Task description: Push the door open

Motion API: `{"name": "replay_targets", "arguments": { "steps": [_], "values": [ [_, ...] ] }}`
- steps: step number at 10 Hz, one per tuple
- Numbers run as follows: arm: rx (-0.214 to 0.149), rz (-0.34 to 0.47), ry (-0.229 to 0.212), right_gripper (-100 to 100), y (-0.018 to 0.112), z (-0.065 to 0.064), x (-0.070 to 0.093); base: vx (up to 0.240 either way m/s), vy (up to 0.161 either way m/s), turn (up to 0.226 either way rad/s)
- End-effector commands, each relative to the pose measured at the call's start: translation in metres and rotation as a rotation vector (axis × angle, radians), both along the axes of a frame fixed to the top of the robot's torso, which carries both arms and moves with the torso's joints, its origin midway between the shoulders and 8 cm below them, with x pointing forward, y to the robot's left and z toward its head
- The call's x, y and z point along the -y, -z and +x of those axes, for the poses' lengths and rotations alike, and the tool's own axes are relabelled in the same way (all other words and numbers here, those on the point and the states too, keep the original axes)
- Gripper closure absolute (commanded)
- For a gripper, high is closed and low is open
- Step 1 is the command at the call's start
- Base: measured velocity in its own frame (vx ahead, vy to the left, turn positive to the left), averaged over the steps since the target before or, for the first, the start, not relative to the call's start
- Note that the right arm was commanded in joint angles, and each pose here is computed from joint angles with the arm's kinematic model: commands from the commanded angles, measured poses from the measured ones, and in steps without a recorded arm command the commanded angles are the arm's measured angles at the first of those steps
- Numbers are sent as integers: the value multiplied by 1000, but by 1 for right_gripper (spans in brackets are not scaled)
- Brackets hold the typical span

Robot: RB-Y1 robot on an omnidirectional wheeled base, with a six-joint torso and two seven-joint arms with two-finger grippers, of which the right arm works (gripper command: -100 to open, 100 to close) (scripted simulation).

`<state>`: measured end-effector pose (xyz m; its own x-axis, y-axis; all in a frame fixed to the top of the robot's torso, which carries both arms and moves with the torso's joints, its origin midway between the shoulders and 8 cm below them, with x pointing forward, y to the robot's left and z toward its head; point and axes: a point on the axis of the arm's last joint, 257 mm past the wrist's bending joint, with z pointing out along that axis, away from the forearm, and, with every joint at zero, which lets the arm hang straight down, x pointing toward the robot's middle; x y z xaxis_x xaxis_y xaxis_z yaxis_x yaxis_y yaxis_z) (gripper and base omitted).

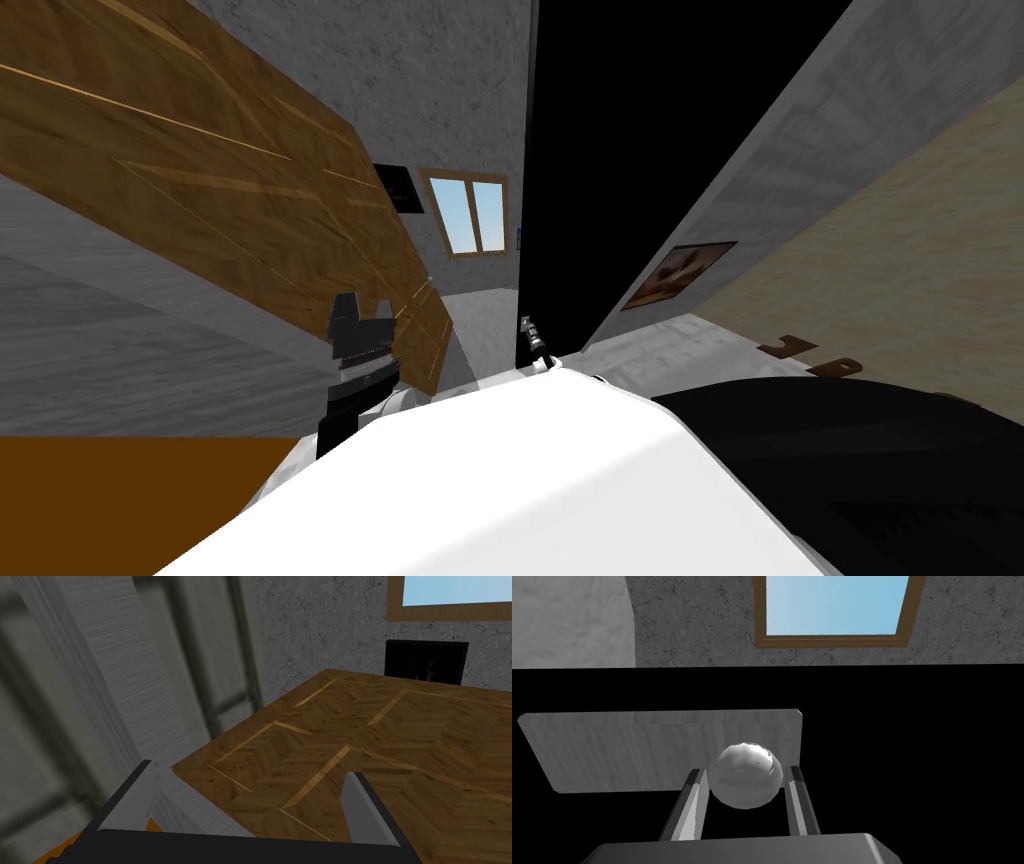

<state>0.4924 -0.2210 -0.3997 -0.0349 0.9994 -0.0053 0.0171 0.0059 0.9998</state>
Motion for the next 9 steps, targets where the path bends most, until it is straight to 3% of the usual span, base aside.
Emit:
{"name": "replay_targets", "arguments": {
  "steps": [1, 5, 6, 9],
  "values": [
    [16, -8, 20, 100, -7, 6, 13, 164, 32, -31],
    [16, -13, 44, 100, -7, 6, 26, 147, 41, -20],
    [17, -17, 71, 100, -8, 5, 40, 163, 60, -47],
    [24, -17, 78, 100, -11, 7, 43, 119, 36, -26]
  ]
}}
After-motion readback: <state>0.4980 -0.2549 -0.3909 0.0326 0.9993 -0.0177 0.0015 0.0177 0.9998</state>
